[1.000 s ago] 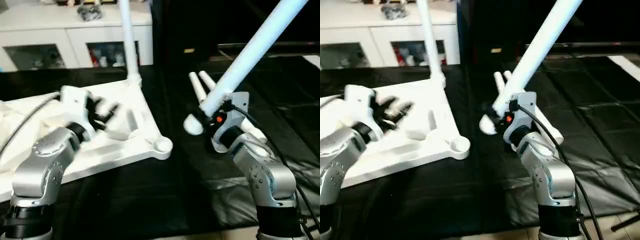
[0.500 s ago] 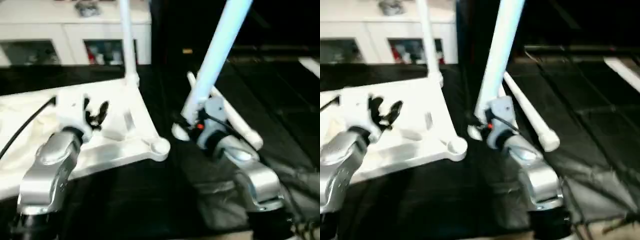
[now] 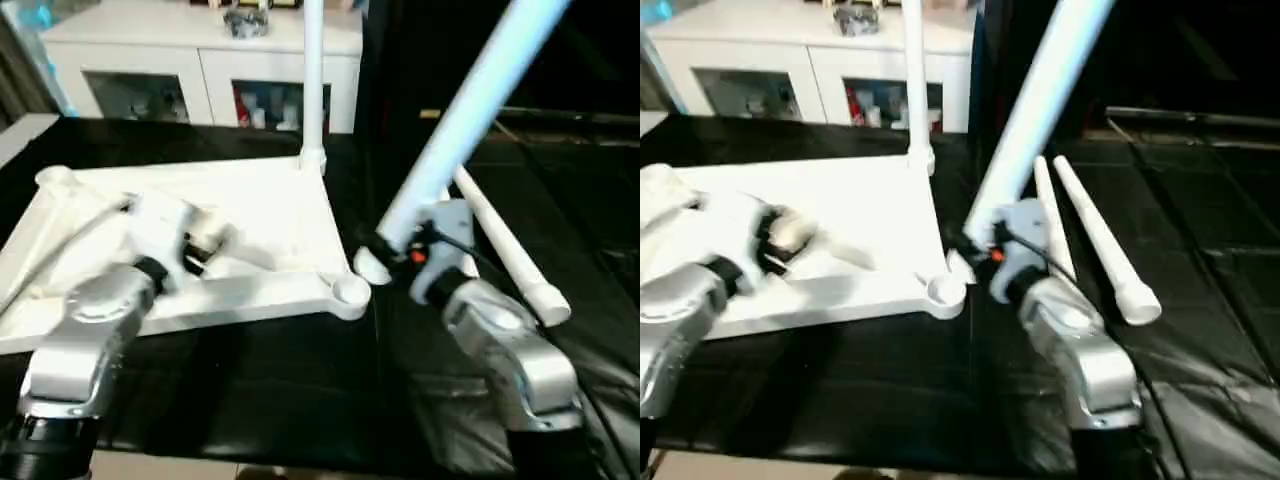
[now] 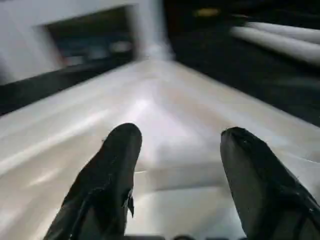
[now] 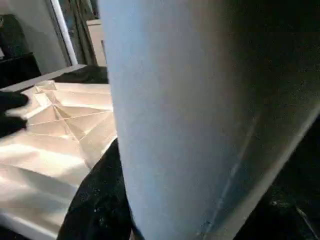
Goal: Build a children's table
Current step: Pick table leg, then insert table leg to table base
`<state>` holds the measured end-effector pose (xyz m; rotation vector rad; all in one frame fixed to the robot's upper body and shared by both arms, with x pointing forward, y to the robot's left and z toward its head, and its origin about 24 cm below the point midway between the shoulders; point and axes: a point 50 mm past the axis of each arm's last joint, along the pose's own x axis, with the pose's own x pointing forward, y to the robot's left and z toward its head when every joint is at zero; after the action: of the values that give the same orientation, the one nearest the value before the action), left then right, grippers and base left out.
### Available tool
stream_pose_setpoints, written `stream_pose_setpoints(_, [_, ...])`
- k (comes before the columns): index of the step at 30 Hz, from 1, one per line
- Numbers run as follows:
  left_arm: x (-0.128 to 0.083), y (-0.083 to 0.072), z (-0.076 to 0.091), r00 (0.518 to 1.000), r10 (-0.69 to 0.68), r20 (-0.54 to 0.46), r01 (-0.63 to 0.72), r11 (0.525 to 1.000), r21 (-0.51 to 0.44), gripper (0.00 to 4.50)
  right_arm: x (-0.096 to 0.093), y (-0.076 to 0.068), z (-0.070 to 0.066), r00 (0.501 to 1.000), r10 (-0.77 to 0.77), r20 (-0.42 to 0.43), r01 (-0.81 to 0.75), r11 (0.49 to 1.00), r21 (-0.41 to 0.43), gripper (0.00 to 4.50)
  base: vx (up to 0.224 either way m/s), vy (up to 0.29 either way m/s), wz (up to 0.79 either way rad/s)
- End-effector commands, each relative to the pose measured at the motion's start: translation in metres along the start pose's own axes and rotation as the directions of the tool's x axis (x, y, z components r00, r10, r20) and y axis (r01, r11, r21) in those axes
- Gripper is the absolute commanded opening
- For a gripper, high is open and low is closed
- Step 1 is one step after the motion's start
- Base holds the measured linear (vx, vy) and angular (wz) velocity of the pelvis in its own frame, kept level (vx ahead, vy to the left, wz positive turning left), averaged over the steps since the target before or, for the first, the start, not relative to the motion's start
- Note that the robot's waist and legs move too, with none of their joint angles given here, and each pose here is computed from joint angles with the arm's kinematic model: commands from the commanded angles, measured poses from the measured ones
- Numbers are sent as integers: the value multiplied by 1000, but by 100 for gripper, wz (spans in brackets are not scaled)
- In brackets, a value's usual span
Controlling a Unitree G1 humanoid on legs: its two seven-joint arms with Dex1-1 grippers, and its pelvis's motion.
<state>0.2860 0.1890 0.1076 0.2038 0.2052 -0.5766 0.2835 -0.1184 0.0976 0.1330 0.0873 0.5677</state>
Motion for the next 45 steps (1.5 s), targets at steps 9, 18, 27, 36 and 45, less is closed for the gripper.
stream_pose_setpoints(9, [15,-13,-17,883,-425,-202,438,899,23,364,-2,-16,5,999,35,-12,-35,999,21,191,0,0,0])
stream_pose_setpoints(18, [32,-11,-23,836,-481,-263,495,869,-15,327,-4,-26,7,998,41,-45,-41,999,-16,191,11,-1,0])
stream_pose_setpoints(27, [34,-11,-25,766,-550,-333,571,820,-44,262,-2,-24,4,996,61,-59,-61,998,-5,191,0,0,0])
stream_pose_setpoints(36, [40,-6,-30,762,-533,-367,567,823,-17,190,-2,-23,3,995,72,-65,-73,997,-13,191,0,0,0])
stream_pose_setpoints(45, [46,-5,-29,755,-535,-379,579,815,2,122,-3,-24,4,996,73,-59,-74,997,-20,191,0,0,0])
